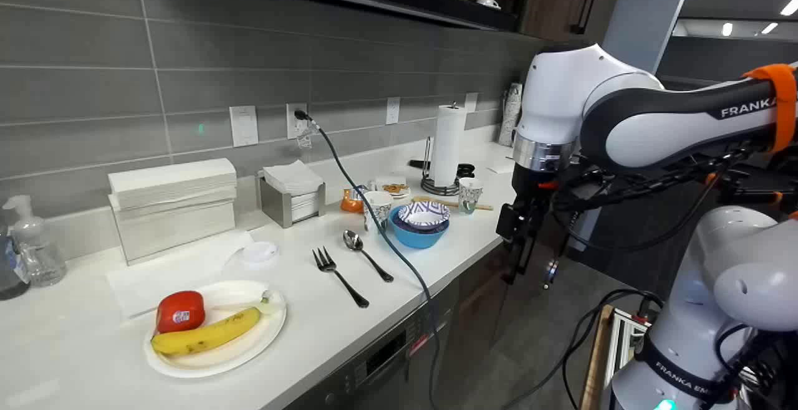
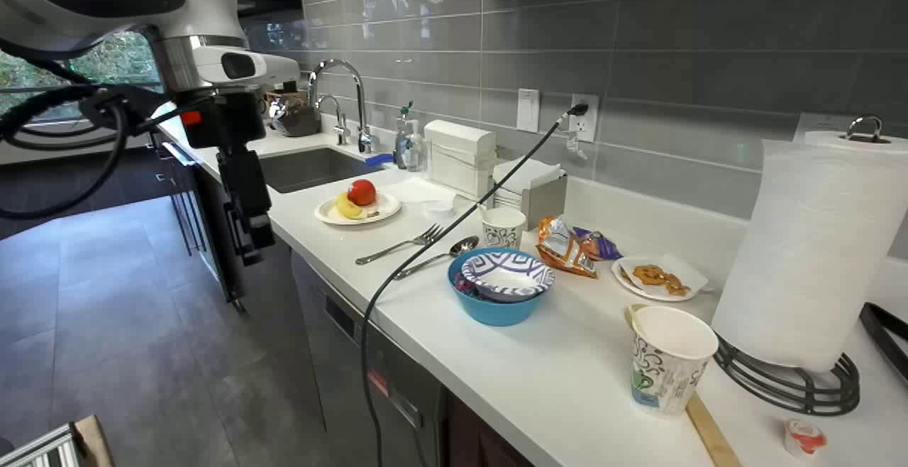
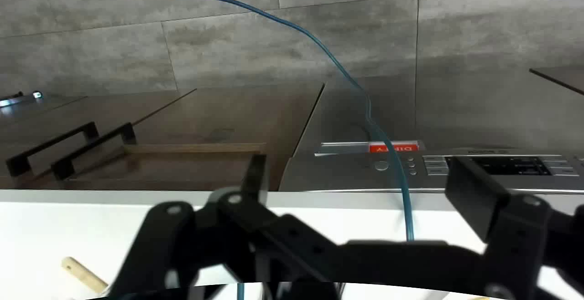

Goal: Put the spoon in the cup on the counter

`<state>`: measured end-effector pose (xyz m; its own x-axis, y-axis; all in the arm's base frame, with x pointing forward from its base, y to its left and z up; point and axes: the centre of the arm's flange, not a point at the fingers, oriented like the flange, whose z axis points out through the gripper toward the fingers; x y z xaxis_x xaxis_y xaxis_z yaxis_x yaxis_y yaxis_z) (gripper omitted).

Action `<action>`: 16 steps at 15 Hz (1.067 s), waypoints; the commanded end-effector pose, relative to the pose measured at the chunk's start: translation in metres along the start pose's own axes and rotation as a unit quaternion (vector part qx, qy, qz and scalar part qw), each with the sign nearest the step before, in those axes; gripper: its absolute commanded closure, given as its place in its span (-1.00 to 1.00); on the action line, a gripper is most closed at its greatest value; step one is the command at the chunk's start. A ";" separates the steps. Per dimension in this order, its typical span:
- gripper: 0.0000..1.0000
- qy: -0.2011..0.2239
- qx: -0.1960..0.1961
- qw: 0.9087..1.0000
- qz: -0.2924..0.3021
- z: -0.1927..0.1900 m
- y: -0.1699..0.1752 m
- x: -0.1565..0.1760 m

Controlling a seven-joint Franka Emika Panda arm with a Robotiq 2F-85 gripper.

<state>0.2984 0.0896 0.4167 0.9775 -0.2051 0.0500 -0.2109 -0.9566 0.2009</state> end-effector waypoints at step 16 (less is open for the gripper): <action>-1.00 -0.080 0.042 0.982 0.164 0.007 0.043 0.117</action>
<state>0.3421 0.0472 0.4209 0.9092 -0.4164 0.0041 -0.4120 -0.8982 0.1533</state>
